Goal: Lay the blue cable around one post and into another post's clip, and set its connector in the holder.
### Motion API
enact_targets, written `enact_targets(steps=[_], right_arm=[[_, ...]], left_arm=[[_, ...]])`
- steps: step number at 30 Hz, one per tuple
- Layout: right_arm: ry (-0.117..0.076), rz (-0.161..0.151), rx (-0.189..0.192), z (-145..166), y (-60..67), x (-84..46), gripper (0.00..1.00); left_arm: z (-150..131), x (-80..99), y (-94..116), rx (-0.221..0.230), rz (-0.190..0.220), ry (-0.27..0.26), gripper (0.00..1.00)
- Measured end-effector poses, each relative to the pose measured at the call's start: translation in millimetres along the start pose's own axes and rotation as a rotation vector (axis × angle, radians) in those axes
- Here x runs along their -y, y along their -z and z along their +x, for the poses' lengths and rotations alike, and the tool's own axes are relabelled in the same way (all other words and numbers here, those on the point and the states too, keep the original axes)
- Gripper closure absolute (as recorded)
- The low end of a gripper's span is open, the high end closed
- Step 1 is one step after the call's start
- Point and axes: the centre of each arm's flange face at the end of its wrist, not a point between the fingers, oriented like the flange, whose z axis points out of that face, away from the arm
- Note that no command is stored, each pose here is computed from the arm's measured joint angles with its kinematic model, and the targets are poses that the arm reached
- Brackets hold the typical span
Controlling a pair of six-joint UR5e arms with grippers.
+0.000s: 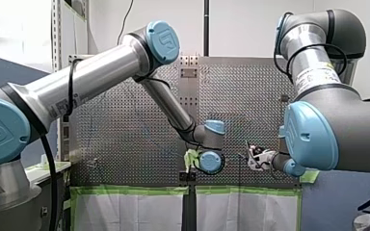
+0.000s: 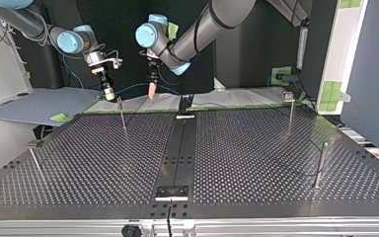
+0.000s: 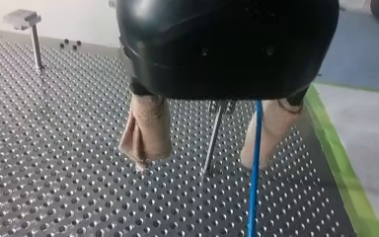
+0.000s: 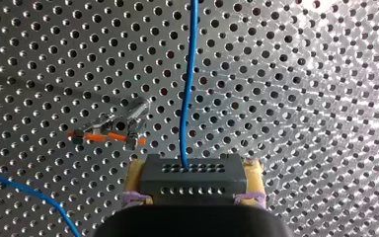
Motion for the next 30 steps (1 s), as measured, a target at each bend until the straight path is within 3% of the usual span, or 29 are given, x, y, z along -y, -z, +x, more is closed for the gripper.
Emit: enact_targets(steps=[8, 9, 10, 12, 13, 14, 18, 25, 30], right_arm=[[-0.001, -0.001, 0.002, 0, 0.1, 0.4, 1.0], [-0.001, -0.002, 0.003, 0, 0.2, 0.3, 1.0], [-0.001, -0.004, 0.004, 0, 0.2, 0.1, 1.0], [-0.002, -0.012, 0.006, -1, 0.4, -1.3, 1.0], [-0.002, -0.017, 0.007, -1, 0.6, -2.1, 1.0], [-0.003, -0.024, 0.009, -1, 0.8, -3.2, 1.0], [-0.006, -0.043, 0.014, -2, 1.5, -6.4, 1.0], [-0.012, -0.069, 0.02, -3, 2.3, -10.6, 1.0], [-0.033, -0.095, 0.017, -4, 3.0, -17.7, 1.0]], left_arm=[[0, 3.2, -1, 0.002, 0.009, 0.011, 0.0], [0, 4.8, 0, 0.007, 0.01, 0.016, 0.27], [-1, 5.7, 1, 0.011, 0.008, 0.018, 0.27], [-1, 7.3, 2, 0.021, 0.001, 0.023, 0.68], [-2, 8.1, 2, 0.026, -0.003, 0.025, 0.68], [-2, 8.6, 2, 0.03, -0.006, 0.026, 0.98], [-3, 10.8, 4, 0.05, -0.022, 0.032, 0.98], [-4, 14.5, 4, 0.063, -0.01, 0.025, 0.98], [-5, 17.8, 3, 0.074, 0.009, 0.033, 0.98]])
